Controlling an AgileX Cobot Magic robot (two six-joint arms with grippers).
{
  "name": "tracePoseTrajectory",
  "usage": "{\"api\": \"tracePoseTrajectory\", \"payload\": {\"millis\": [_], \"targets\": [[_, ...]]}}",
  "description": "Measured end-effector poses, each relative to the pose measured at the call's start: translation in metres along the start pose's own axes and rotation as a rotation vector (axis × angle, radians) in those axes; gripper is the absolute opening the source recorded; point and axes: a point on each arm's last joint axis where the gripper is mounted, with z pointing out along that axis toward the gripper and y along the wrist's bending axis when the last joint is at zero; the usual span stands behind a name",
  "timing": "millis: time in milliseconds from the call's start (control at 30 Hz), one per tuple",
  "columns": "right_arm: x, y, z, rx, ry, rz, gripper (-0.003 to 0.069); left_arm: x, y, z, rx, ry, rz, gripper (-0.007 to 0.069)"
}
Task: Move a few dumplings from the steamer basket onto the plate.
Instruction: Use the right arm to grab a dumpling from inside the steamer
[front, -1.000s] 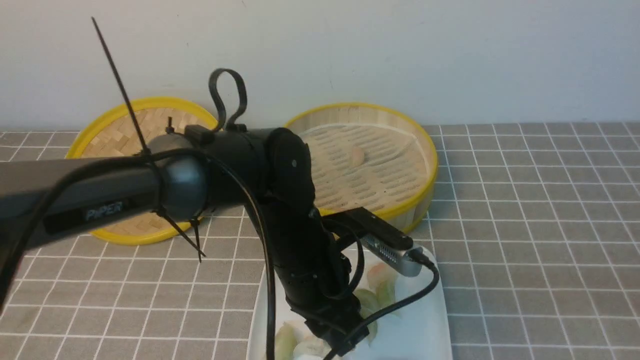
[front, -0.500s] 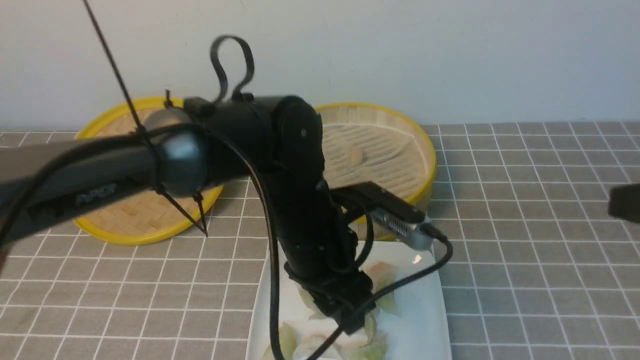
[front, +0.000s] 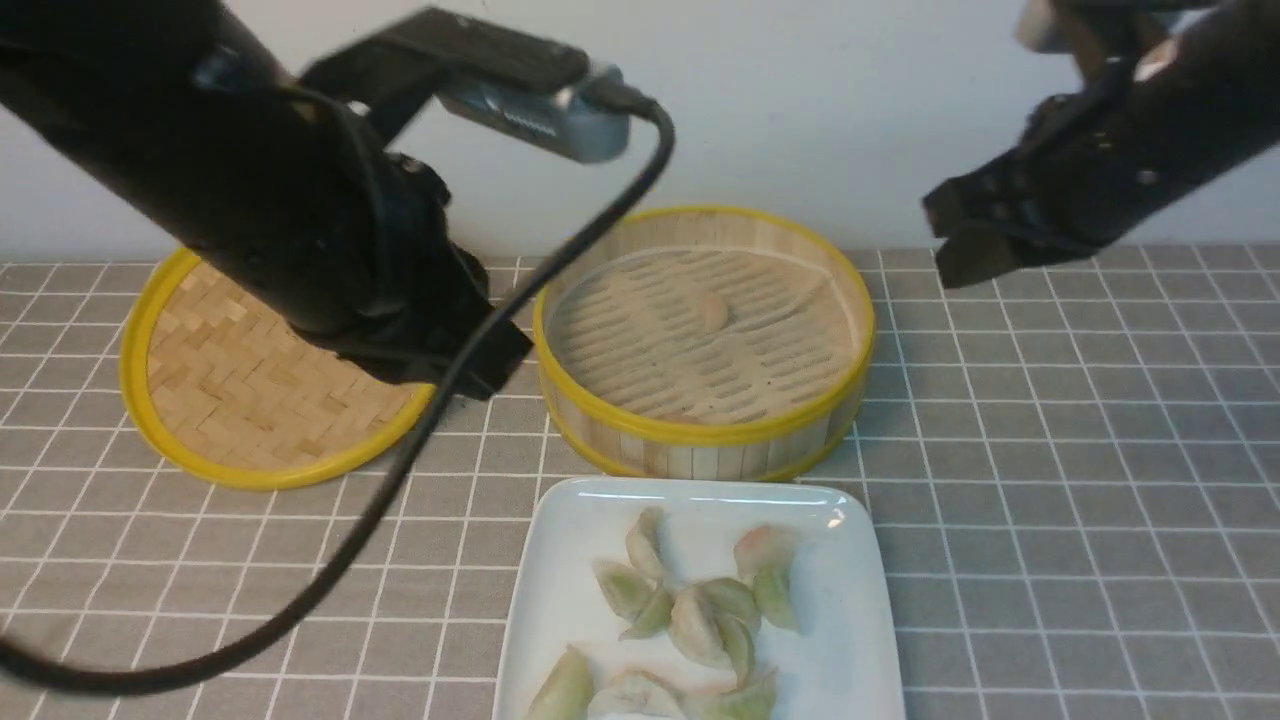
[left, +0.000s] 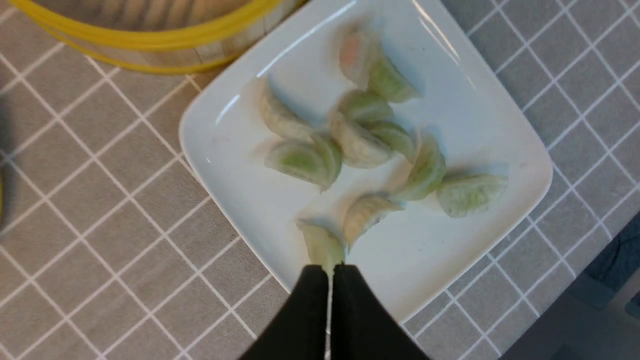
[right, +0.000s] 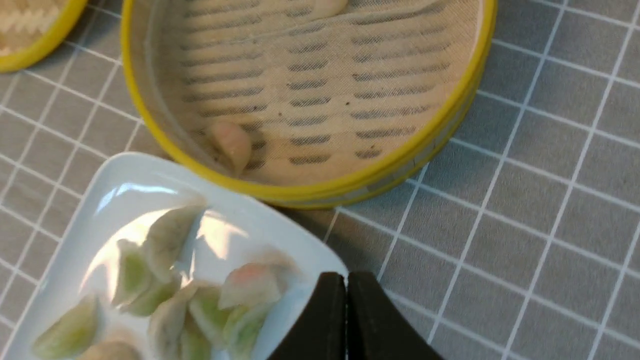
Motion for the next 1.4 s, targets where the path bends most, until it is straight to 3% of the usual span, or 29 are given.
{"api": "tracePoseTrajectory", "payload": {"millis": [133,233,367,667,767,1033,1300,1400], "targets": [[-0.037,-0.001,0.053,0.004,0.077,-0.027,0.0029,0.013,-0.013,-0.040,-0.013,-0.096,0.009,-0.0005],[-0.069,-0.008,0.119,0.016,0.083,-0.027,0.0094,0.030,-0.024,-0.076,-0.028,-0.189,-0.001,-0.0005],[-0.084,-0.012,0.160,0.021,0.048,0.025,0.0170,0.044,-0.030,-0.100,-0.068,-0.256,-0.005,-0.0005],[-0.087,-0.001,0.199,0.017,0.035,-0.081,0.0383,0.072,-0.033,-0.135,-0.189,-0.332,-0.013,-0.0005],[-0.083,0.005,0.209,0.011,0.053,-0.130,0.0418,0.076,-0.029,-0.129,-0.226,-0.305,-0.018,-0.0005],[-0.084,0.022,0.221,0.002,-0.003,-0.194,0.0435,0.088,-0.016,-0.090,-0.256,-0.151,-0.042,-0.0005],[-0.078,0.016,0.238,0.053,0.011,-0.220,0.0435,0.091,-0.015,-0.086,-0.257,-0.135,-0.046,-0.0005],[-0.078,0.016,0.239,0.060,0.009,-0.218,0.0379,0.092,-0.016,-0.088,-0.258,-0.140,-0.046,-0.0005]]}}
